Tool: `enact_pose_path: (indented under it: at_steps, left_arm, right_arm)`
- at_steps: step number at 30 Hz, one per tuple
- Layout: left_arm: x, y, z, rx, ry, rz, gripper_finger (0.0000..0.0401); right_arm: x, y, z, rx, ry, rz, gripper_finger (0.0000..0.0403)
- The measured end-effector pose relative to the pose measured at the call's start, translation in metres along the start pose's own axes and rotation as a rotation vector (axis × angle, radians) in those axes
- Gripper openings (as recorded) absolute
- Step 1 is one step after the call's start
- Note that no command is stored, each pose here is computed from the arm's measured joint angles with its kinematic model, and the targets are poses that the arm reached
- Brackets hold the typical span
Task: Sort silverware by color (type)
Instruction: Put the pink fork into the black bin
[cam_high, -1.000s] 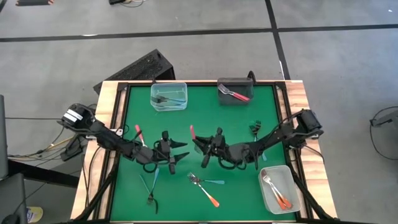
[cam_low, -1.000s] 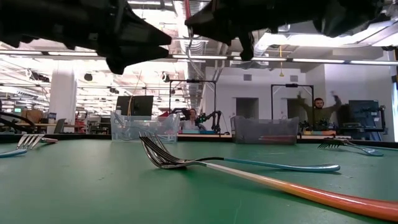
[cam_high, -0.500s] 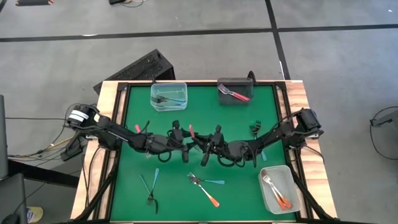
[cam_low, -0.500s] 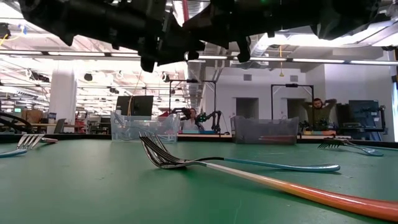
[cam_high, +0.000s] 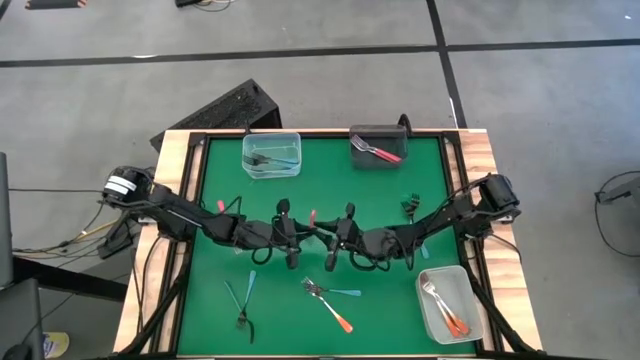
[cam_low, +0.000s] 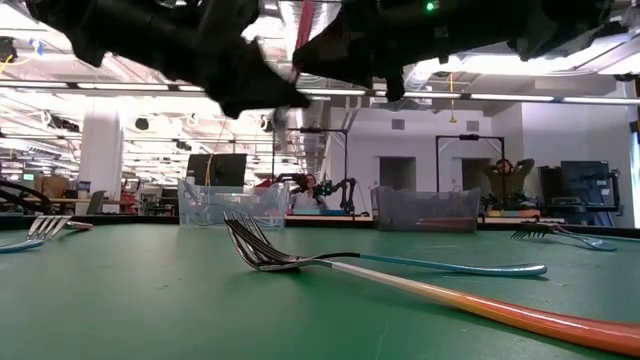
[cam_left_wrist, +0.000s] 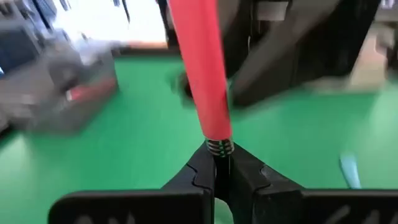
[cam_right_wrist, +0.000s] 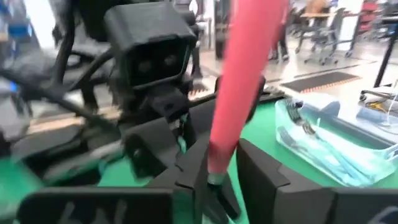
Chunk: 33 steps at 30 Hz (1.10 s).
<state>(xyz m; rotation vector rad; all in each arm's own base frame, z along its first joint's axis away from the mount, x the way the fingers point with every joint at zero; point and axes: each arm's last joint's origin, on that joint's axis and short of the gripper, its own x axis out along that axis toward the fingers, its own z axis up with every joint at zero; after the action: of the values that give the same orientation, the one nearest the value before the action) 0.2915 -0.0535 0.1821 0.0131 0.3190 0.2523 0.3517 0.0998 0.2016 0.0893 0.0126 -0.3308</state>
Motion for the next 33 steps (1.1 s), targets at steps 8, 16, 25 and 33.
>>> enact_pose_path:
  at_steps: [8,16,25,33]
  left_arm:
    - [-0.019,0.025,-0.005,-0.042,0.280,-0.134,0.0002]
    - [-0.013,0.045,-0.009,-0.323,0.393,-0.229,0.0001]
    - [-0.013,0.041,0.001,-0.386,0.324,-0.328,0.0000]
    - [-0.013,0.039,0.001,-0.409,0.344,-0.384,0.0000]
  right_arm:
    - [-0.021,-0.004,0.018,-0.184,0.183,0.057,0.0175]
    - [-0.006,0.009,0.021,-0.641,0.298,0.108,0.0195]
    - [0.030,0.034,-0.011,-1.166,0.429,-0.148,0.0195]
    - [0.047,0.044,-0.027,-1.356,0.480,-0.194,0.0181]
